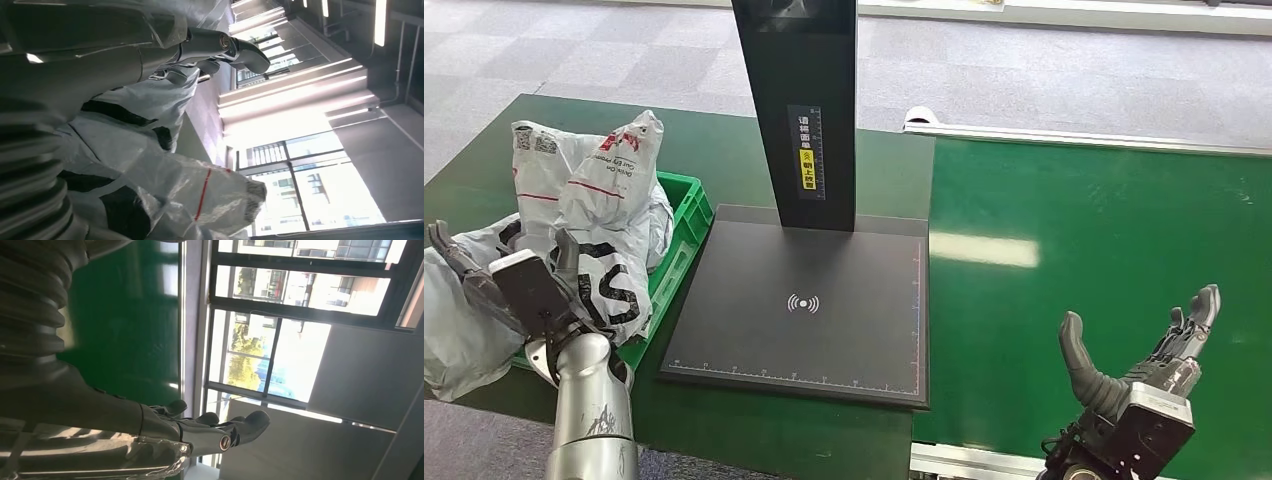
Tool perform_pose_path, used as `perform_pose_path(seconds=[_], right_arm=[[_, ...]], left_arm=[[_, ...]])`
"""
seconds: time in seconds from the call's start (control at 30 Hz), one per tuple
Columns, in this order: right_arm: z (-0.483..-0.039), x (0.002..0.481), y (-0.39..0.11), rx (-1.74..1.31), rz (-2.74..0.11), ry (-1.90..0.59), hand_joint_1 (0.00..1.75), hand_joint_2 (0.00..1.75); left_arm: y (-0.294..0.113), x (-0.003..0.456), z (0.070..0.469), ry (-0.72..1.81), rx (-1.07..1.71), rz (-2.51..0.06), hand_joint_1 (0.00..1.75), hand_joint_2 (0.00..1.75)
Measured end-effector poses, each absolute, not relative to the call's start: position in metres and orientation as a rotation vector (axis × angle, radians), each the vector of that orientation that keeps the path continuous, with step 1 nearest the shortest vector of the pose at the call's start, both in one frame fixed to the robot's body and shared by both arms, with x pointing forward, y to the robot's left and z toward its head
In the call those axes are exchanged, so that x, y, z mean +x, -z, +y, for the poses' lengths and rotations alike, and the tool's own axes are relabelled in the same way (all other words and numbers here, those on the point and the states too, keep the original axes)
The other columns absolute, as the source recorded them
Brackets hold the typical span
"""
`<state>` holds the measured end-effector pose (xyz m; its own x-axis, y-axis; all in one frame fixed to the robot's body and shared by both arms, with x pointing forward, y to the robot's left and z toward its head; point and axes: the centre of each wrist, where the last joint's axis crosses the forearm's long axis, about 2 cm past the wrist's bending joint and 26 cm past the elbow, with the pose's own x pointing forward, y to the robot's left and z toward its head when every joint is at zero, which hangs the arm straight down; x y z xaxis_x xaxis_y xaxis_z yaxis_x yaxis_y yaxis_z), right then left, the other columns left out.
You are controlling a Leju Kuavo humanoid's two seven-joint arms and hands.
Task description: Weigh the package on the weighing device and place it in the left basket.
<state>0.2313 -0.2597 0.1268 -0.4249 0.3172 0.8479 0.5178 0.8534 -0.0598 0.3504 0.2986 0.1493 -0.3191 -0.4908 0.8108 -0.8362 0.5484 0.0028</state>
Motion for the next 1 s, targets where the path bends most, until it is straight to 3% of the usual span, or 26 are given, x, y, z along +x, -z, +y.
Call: perform_pose_path(seconds=[0.4,0.63,0.8,1.0], right_arm=[[-0.261,0.231,-0.126,-0.612,-2.055,0.266,0.00,1.75],[-0.262,0.231,-0.126,-0.609,-2.053,0.279,0.00,1.75],[-0.262,0.230,-0.124,-0.551,-2.041,0.265,0.00,1.75],[-0.255,0.226,-0.118,-0.441,-2.011,0.187,0.00,1.75]], left_arm=[[-0.204,0.318,0.281,-0.603,1.043,-2.273,0.00,1.75],[-0.229,0.295,0.242,-0.529,0.885,-2.474,0.00,1.75],[-0.223,0.286,0.209,-0.447,0.534,-2.505,0.00,1.75],[-0.191,0.272,0.168,-0.290,0.054,-2.353,0.00,1.75]])
